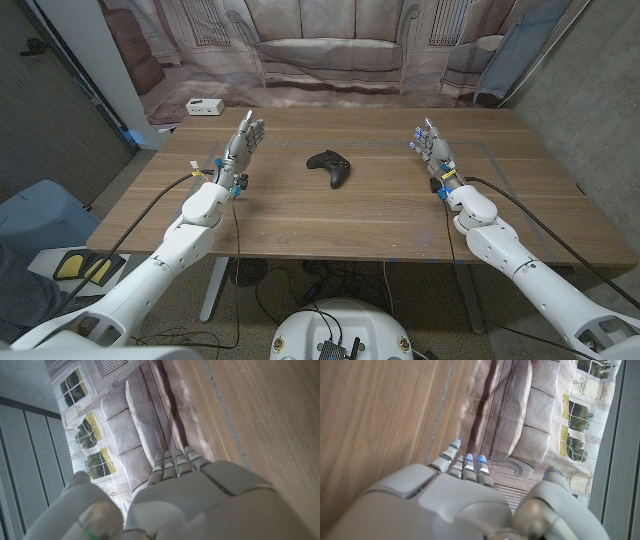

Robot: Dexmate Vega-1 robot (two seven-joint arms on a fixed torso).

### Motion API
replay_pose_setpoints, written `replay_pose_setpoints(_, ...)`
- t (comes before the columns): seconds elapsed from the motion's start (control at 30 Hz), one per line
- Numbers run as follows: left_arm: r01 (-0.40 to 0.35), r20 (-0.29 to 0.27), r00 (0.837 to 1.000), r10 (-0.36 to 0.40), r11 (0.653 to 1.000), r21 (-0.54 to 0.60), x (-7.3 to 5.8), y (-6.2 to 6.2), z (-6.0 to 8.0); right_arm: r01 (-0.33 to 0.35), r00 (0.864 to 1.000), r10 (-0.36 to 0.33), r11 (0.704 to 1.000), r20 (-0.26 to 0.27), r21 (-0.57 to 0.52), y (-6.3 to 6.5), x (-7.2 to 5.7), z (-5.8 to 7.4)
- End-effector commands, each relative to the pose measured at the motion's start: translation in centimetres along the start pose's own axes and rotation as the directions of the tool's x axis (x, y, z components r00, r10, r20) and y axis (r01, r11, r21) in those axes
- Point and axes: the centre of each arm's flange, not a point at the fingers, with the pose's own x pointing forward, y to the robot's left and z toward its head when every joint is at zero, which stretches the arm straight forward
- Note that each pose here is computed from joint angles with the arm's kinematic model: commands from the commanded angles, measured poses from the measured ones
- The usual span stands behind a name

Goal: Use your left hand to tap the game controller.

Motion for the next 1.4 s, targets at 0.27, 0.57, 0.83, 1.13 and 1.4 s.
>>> replay_pose_setpoints(0.27,0.036,0.077,0.996,-0.038,0.999,0.034,0.8,-0.6,0.4,0.044,0.999,-0.044,0.999,-0.005,-0.011,-0.6,-1.6,0.3)
replay_pose_setpoints(0.57,0.034,0.069,0.997,-0.038,0.998,0.058,0.8,-0.5,0.3,0.052,0.999,-0.052,0.999,-0.011,-0.008,-0.6,-1.9,0.1)
replay_pose_setpoints(0.83,0.028,0.070,0.997,-0.034,0.995,0.091,0.9,-0.5,0.4,0.054,0.998,-0.054,0.998,-0.012,-0.009,-0.4,-2.0,0.0)
replay_pose_setpoints(1.13,0.036,0.101,0.994,-0.051,0.989,0.141,1.4,-1.0,0.5,0.065,0.998,-0.066,0.998,-0.008,-0.004,-0.4,-2.1,0.0)
replay_pose_setpoints(1.4,0.040,0.114,0.992,-0.060,0.984,0.174,1.4,-1.6,0.8,0.073,0.997,-0.073,0.997,-0.008,-0.001,-0.5,-2.2,-0.1)
